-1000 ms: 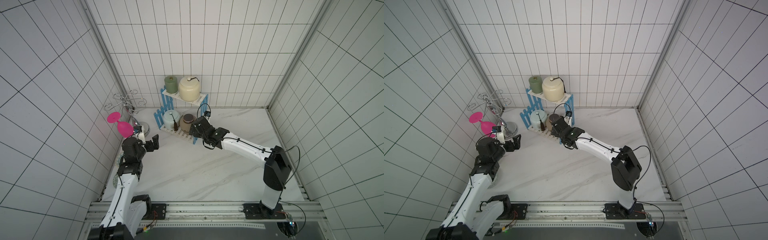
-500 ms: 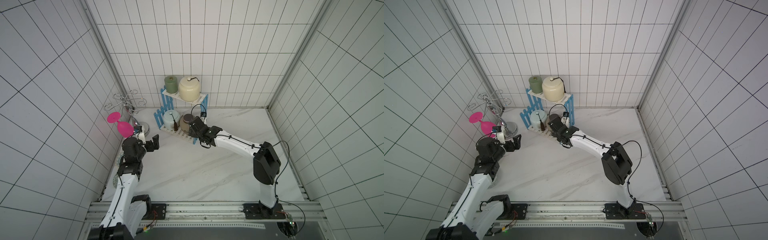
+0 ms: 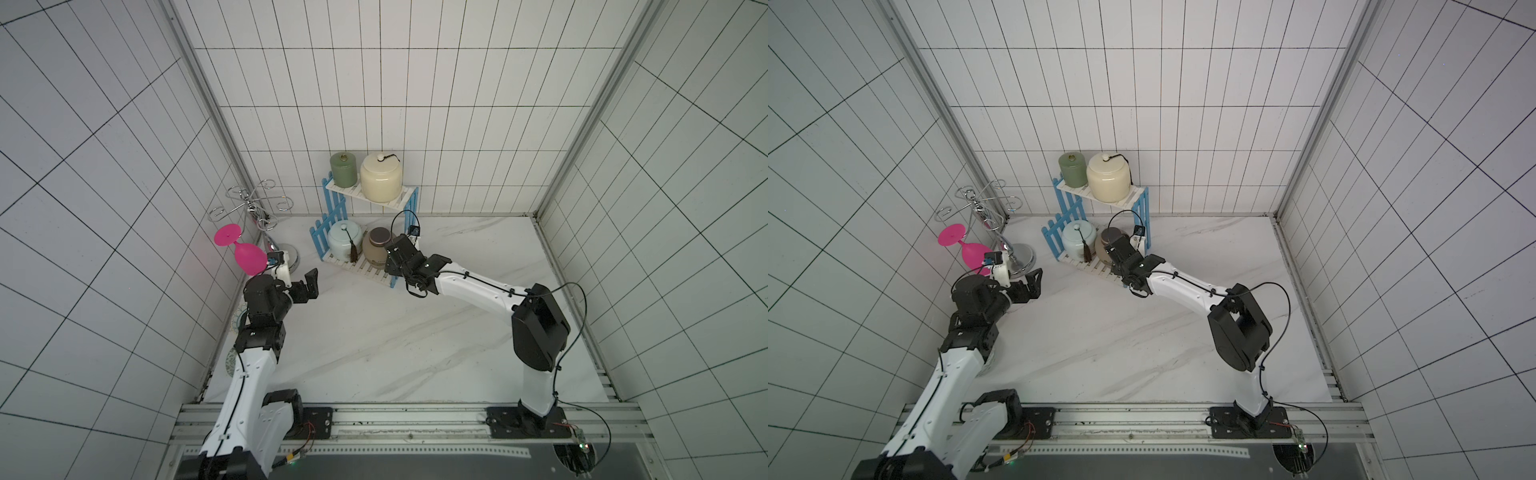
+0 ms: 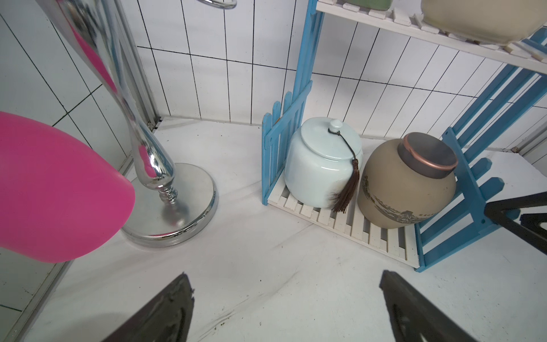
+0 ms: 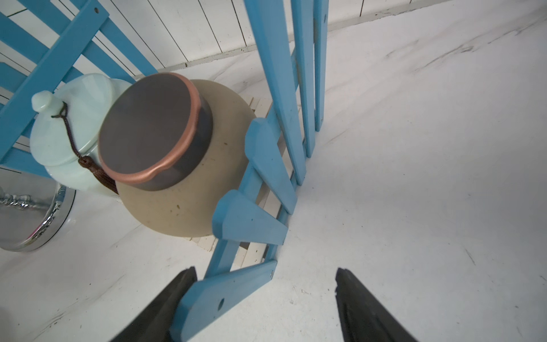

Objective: Remove the tea canisters from the shelf
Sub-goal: Move the shelf to the center of the board.

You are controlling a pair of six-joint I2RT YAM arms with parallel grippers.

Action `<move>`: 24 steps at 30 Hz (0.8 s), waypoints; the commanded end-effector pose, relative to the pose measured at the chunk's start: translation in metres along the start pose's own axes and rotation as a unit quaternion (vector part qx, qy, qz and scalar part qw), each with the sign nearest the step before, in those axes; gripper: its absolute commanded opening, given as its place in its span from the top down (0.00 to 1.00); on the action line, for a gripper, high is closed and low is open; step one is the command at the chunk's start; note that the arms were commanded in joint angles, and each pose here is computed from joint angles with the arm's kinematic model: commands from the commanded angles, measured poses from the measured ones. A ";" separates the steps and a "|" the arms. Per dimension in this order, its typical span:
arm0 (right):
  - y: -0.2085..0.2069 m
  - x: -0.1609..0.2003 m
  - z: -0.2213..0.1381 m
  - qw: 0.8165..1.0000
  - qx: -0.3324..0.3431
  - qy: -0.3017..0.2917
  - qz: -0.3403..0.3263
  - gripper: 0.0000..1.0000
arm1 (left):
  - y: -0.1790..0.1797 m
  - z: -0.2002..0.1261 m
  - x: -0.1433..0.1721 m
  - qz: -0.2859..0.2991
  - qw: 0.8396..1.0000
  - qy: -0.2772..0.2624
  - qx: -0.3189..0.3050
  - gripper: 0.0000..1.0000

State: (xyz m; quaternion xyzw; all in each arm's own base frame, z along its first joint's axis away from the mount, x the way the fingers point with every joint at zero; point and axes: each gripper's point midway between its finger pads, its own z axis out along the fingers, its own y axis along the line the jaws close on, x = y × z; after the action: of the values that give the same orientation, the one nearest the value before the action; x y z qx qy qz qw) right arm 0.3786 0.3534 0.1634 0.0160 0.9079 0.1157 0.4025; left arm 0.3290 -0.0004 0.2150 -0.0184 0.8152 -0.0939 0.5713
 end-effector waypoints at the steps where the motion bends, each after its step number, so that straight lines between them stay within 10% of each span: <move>1: -0.043 0.001 0.000 0.998 0.062 0.007 -0.023 0.24 | -0.004 -0.002 -0.004 0.003 1.000 -0.010 0.009 0.01; 24: -0.063 -0.020 -0.010 0.989 0.085 -0.015 -0.122 0.69 | -0.003 -0.003 -0.006 0.000 1.000 -0.011 0.007 0.01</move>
State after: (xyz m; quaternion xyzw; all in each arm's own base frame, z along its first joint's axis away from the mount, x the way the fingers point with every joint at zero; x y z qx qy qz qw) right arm 0.3879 0.3284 0.1726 -0.0614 0.8977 0.0555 0.4327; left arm 0.3288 -0.0014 0.2151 -0.0180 0.8150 -0.0975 0.5709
